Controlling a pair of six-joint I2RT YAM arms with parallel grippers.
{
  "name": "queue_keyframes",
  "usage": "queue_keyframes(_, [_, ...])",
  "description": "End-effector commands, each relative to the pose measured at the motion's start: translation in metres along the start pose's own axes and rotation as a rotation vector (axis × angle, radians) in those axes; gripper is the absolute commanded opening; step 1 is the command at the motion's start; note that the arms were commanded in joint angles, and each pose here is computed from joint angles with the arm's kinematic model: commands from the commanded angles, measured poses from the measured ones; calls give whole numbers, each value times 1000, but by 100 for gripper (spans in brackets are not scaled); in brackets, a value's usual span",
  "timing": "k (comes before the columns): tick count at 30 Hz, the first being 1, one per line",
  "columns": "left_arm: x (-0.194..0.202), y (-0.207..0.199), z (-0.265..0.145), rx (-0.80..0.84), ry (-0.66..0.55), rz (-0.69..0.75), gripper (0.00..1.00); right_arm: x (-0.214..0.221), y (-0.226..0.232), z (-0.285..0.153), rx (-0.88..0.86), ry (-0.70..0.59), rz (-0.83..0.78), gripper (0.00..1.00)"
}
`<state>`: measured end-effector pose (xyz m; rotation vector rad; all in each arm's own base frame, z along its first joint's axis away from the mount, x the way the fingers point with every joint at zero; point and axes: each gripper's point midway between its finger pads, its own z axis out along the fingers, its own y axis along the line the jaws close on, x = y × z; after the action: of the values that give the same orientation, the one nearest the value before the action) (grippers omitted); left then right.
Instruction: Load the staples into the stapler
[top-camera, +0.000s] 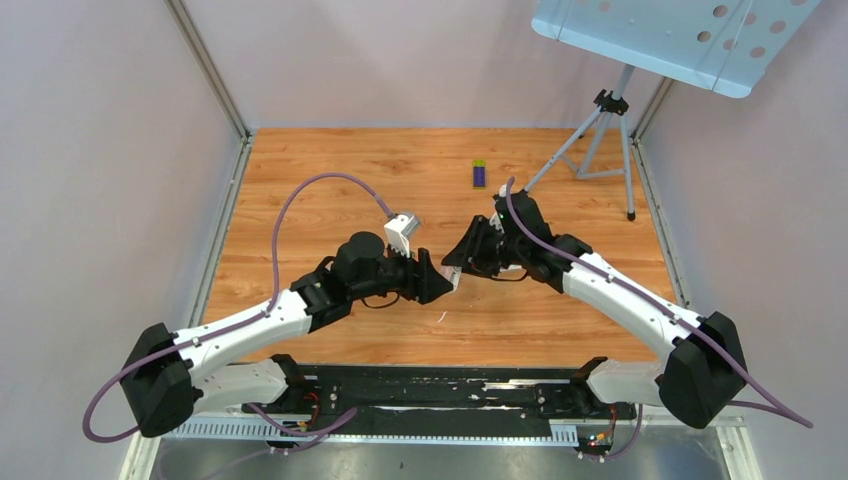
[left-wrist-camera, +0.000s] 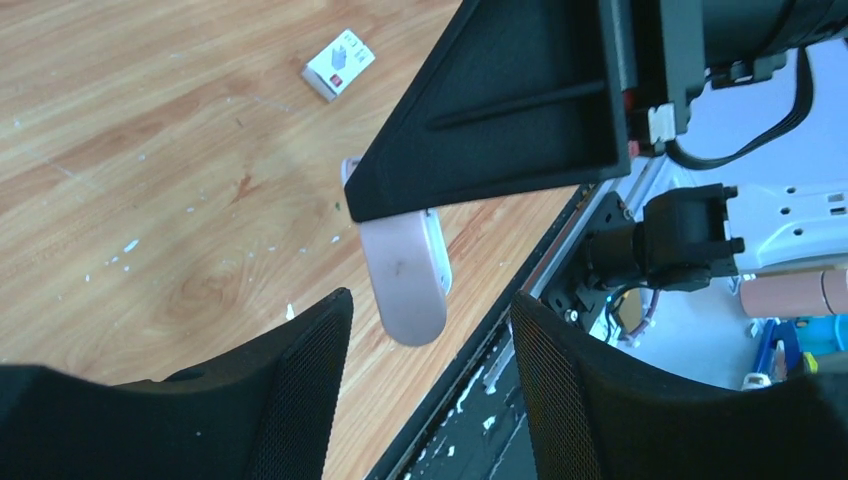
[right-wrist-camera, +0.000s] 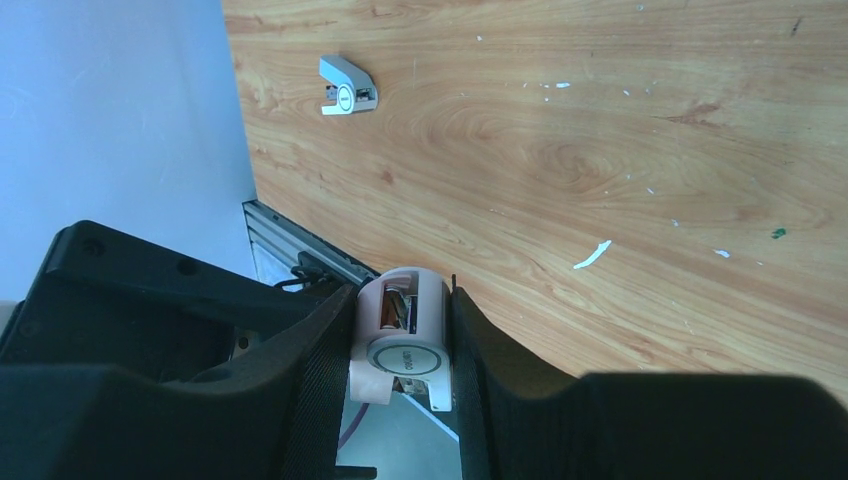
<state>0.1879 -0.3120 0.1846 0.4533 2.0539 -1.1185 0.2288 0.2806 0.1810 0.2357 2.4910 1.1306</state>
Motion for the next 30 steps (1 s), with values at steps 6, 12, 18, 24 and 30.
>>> queue_keyframes(6, [0,-6,13,46,-2,1,47,10,13,1,-47,21,-33,29])
queue_keyframes(12, [-6,-8,9,45,-34,-4,18,11,5,0,-29,12,-85,36])
queue_keyframes(18, [-15,-10,-4,23,-60,3,0,2,-19,-16,72,-51,-250,71])
queue_keyframes(24, [-29,4,-28,-85,-155,-20,0,10,-17,-34,-43,-78,-496,77])
queue_keyframes(30, [-45,10,-49,-151,-243,-76,0,16,2,-49,-233,-173,-702,65])
